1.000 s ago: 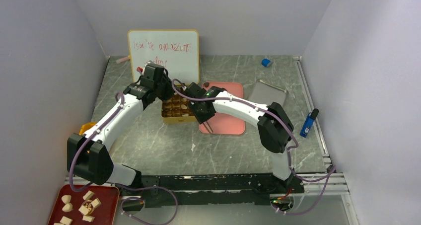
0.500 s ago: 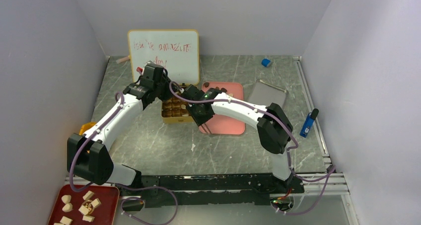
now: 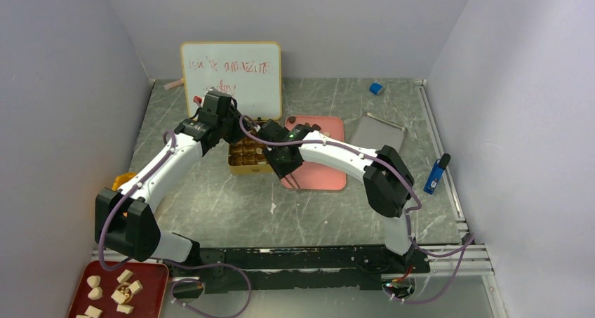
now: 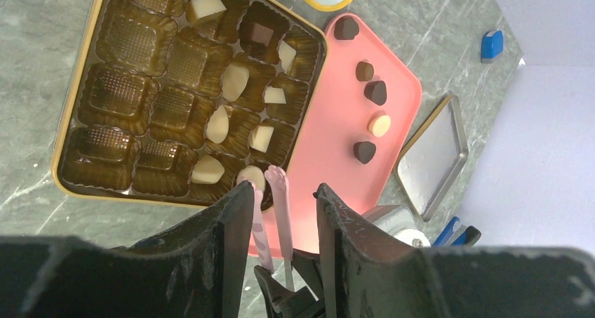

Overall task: Pack the chocolate
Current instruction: Place the fake chocolate in the packing box.

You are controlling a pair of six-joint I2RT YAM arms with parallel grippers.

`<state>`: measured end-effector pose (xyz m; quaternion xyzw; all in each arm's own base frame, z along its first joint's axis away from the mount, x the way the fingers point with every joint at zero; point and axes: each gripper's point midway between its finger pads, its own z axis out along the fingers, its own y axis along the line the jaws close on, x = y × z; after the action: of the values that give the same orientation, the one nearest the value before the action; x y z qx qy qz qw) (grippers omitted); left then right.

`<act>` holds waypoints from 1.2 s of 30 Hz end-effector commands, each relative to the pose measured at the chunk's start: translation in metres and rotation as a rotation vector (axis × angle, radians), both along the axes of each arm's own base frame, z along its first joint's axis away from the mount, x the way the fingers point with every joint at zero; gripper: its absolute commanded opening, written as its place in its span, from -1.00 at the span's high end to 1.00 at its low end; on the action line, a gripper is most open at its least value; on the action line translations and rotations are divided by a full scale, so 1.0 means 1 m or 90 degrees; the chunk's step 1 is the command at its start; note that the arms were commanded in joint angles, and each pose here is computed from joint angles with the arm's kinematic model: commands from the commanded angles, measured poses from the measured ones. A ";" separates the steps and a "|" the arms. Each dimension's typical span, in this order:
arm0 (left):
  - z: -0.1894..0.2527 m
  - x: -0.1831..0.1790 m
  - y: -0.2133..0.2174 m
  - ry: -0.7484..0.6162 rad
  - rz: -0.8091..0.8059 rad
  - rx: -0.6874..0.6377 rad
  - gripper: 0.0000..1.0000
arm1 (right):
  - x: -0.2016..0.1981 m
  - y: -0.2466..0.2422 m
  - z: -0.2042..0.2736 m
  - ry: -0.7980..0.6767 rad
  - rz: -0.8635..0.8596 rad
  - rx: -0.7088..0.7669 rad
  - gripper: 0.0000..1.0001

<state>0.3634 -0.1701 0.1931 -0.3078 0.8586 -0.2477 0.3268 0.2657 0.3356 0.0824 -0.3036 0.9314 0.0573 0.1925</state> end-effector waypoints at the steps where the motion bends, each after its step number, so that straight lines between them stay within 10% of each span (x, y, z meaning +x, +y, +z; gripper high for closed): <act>1: 0.006 0.004 -0.002 -0.014 0.000 -0.015 0.14 | 0.002 -0.002 0.008 -0.019 0.004 0.001 0.17; 36: 0.006 0.003 -0.006 -0.013 -0.011 -0.019 0.14 | 0.015 -0.135 0.011 -0.034 -0.175 -0.063 0.16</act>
<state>0.3632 -0.1721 0.1937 -0.3073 0.8580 -0.2532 0.3245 0.2793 0.2166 0.0846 -0.2058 0.9587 -0.0147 0.1955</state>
